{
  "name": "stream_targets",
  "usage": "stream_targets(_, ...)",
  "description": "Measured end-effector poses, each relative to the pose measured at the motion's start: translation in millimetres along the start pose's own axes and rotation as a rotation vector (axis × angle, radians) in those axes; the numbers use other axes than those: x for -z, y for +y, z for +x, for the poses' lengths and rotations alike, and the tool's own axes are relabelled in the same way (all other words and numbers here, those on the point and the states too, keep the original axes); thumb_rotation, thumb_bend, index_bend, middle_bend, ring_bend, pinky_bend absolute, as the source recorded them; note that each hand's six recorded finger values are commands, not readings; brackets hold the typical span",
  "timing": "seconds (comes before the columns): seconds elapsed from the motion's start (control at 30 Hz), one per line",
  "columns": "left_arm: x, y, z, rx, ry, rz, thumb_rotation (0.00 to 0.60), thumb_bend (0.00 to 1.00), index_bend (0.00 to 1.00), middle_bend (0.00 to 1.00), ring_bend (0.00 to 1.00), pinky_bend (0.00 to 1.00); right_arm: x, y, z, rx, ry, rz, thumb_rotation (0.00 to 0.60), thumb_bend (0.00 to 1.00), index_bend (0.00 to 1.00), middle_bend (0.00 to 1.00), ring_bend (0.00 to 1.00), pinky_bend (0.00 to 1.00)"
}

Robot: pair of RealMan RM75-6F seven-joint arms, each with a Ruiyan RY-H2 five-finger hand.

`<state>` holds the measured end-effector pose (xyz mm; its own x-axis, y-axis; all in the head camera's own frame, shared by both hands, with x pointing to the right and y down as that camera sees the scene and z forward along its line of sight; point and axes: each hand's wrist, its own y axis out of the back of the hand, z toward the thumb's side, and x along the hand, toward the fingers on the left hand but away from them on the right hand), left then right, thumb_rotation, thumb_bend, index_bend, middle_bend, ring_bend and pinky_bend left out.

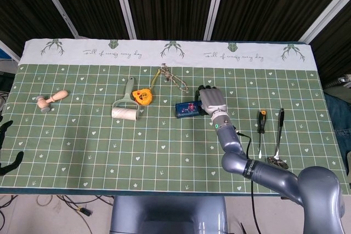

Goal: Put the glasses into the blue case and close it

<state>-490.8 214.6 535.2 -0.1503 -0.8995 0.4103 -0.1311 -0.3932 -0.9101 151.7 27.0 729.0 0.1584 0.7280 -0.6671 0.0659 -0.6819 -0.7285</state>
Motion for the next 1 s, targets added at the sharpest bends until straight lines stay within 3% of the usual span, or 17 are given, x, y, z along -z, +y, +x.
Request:
stream_targets(0.13,-0.3,-0.2,-0.2,0.001,-0.001,-0.001,0.6,0.32,0.11,0.0,0.0,0.0,-1.9,-0.4,-4.3,-0.005,-0.008,0.002,0.6,0.34,0.07,0.16,0.18,0.23)
stream_targets(0.3,0.7,-0.5,0.2,0.004,0.005,-0.005,0.6,0.32,0.11,0.0,0.0,0.0,-2.7,2.0,-10.2,0.008,-0.02,-0.004,0.6,0.27,0.06,0.15,0.16,0.23)
stream_targets(0.5,1.1,0.2,0.3,0.005,0.006,-0.01,0.6,0.32,0.11,0.0,0.0,0.0,-0.5,9.0,-9.7,0.014,-0.012,0.019,0.6,0.23,0.11,0.13,0.12,0.23)
stream_targets(0.77,0.7,-0.2,-0.4,0.006,0.003,-0.006,0.6,0.32,0.11,0.0,0.0,0.0,8.0,2.7,-5.2,-0.051,-0.011,0.096,0.6,0.23,0.21,0.12,0.12,0.23)
stream_targets(1.0,1.3,-0.8,-0.2,0.01,0.004,-0.006,0.6,0.32,0.11,0.0,0.0,0.0,9.3,-5.9,-5.5,-0.078,-0.019,0.121,0.6,0.24,0.36,0.12,0.12,0.23)
